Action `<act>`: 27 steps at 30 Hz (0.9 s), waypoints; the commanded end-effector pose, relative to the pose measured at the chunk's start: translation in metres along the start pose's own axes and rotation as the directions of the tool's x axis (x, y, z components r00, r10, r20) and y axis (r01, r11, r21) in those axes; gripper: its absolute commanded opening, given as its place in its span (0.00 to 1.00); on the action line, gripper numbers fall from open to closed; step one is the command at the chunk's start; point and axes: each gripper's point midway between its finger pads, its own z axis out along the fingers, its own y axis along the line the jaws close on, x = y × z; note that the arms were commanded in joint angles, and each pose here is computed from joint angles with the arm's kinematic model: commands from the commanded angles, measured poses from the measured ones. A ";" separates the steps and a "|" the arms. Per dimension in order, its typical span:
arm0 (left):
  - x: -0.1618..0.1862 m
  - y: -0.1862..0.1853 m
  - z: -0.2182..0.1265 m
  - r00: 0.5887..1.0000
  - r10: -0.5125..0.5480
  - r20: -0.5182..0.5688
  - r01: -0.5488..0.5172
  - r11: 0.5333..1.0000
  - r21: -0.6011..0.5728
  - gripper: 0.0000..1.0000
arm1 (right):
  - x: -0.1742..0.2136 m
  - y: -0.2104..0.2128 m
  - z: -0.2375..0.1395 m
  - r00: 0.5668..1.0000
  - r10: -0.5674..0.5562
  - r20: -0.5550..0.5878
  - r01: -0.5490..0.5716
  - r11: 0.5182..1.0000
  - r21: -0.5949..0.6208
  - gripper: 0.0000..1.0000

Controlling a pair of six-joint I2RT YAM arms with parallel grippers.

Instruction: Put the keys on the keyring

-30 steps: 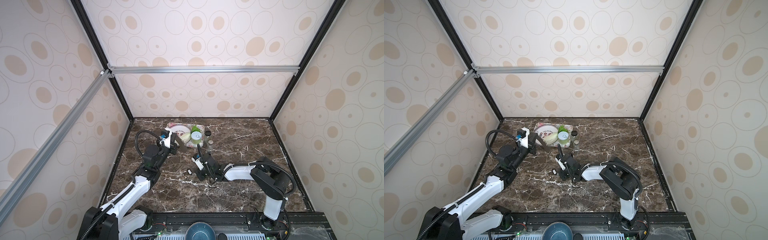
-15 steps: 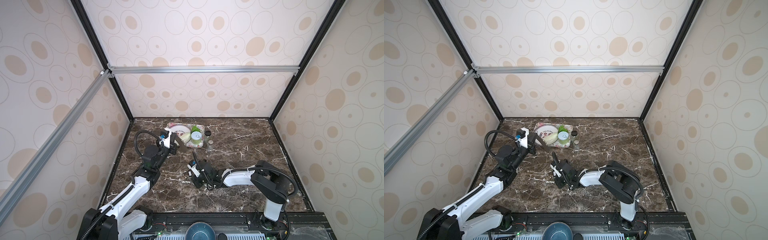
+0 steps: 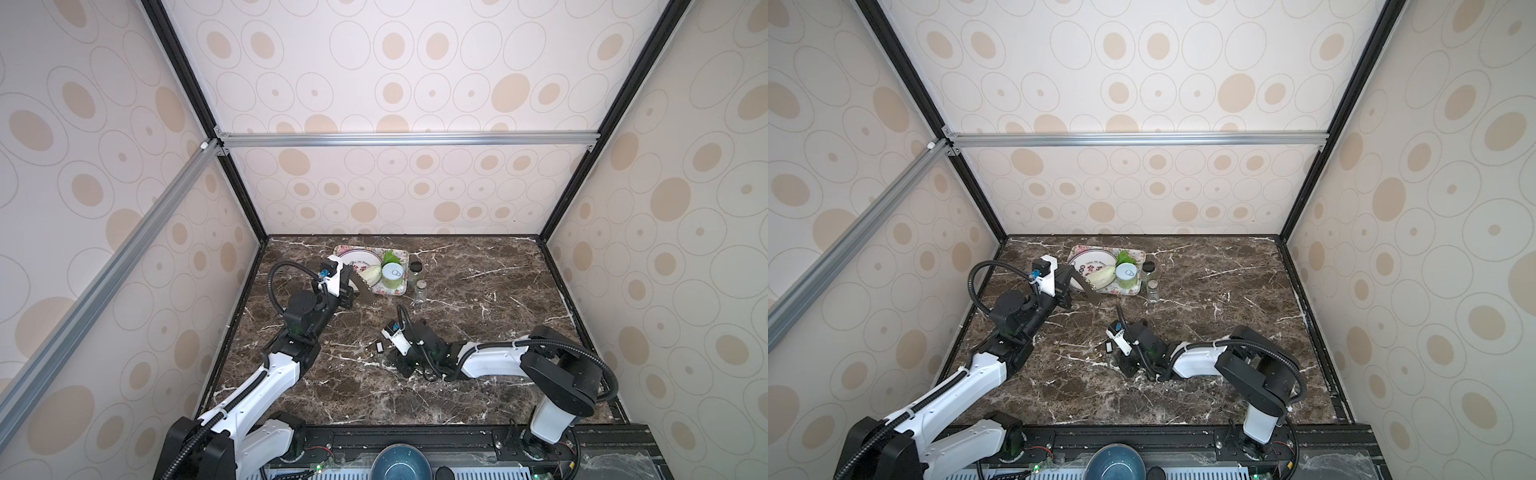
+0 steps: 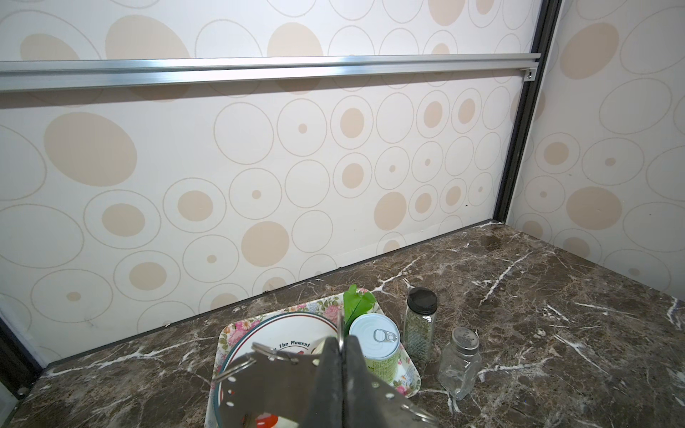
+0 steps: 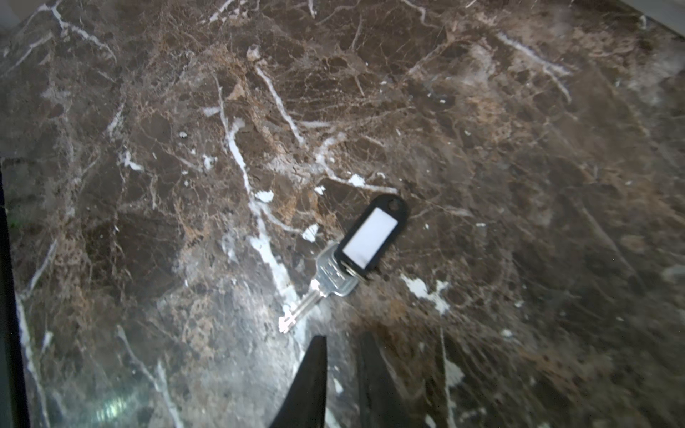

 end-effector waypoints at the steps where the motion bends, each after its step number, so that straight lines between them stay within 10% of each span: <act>1: -0.025 0.001 -0.005 0.996 -0.012 0.086 0.011 1.000 0.008 0.00 | -0.012 -0.005 -0.004 0.988 -0.107 0.114 0.114 0.992 -0.050 0.22; 27: -0.023 0.000 -0.003 0.997 -0.002 0.079 0.001 1.000 0.010 0.00 | 0.001 -0.003 0.031 0.974 -0.189 0.124 0.217 0.934 -0.283 0.32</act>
